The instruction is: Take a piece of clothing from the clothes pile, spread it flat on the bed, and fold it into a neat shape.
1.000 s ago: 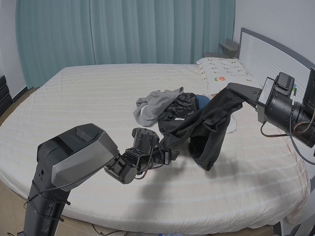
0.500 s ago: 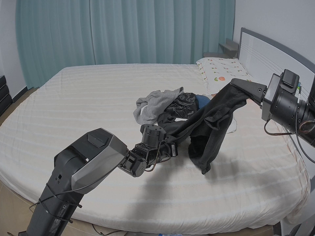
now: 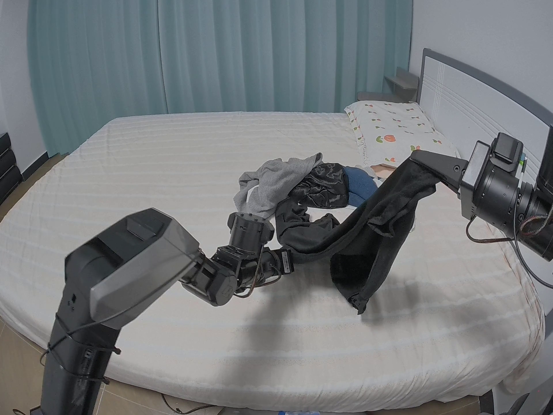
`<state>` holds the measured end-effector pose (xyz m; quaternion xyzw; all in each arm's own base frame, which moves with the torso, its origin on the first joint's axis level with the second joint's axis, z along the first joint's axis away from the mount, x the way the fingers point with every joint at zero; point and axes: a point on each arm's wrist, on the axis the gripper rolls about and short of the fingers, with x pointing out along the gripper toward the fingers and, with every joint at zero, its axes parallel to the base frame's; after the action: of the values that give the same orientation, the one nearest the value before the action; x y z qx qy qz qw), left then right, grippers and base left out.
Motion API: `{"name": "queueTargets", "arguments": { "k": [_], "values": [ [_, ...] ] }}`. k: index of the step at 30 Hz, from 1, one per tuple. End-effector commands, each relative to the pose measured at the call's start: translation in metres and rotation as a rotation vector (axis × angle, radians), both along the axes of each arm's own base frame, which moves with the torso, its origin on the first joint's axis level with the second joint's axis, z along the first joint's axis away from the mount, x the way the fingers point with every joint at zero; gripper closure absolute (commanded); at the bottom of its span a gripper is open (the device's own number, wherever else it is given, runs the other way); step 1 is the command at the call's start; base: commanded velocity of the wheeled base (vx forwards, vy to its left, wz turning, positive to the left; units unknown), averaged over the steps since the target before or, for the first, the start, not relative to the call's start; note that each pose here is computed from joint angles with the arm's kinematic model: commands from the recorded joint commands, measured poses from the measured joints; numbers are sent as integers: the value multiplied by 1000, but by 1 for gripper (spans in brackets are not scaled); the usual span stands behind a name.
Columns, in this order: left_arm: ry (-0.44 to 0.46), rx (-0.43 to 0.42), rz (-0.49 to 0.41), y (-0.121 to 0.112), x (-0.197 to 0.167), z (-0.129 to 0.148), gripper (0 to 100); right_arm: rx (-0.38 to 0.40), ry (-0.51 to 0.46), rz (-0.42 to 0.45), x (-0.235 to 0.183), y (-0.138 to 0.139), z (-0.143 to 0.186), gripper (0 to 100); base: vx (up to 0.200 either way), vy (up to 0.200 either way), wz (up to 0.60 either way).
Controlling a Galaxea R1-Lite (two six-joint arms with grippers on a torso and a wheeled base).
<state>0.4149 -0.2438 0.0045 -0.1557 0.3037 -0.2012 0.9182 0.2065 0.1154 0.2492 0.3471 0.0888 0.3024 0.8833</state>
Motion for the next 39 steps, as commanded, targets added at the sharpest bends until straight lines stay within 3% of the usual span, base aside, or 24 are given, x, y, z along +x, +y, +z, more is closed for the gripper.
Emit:
{"name": "queueTargets", "arguments": {
  "k": [1, 4, 5, 6, 7, 11, 14, 22, 29, 32, 39],
  "values": [
    [-79, -58, 44, 43, -35, 92, 100, -37, 59, -69, 24, -7, -18, 100, 0, 0, 0],
    [-100, -87, 58, 52, -47, 114, 100, -45, 63, -90, 33, -9, -21, 100, 0, 0, 0],
    [-118, -119, 73, 60, -59, 135, 100, -56, 38, -109, 42, -11, -20, 100, 0, 0, 0],
    [-118, -119, 73, 60, -59, 135, 100, -56, 38, -109, 42, -11, -20, 100, 0, 0, 0],
    [-137, -144, 89, 67, -70, 157, 100, -74, -23, -129, 49, -11, -15, 100, 0, 0, 0],
    [-167, -207, 114, 83, -94, 204, 100, -86, -184, -151, 53, -11, 8, 100, 0, 0, 0],
    [-199, -231, 123, 95, -109, 222, 100, -85, -198, -151, 53, -11, 10, 100, 0, 0, 0],
    [-159, -210, 105, 107, -137, 195, 100, -171, -10, -124, 64, -3, -54, 100, 0, 0, 0],
    [-71, -163, 91, 99, -148, 164, 100, -170, 115, -162, 74, 1, -102, 100, 0, 0, 0],
    [-24, -183, 104, 100, -155, 156, 100, -132, 112, -172, 76, 2, -106, 100, 0, 0, 0],
    [11, -240, 122, 99, -162, 141, 100, -128, 111, -174, 69, -1, -105, 100, -57, 0, 0]
  ]
}}
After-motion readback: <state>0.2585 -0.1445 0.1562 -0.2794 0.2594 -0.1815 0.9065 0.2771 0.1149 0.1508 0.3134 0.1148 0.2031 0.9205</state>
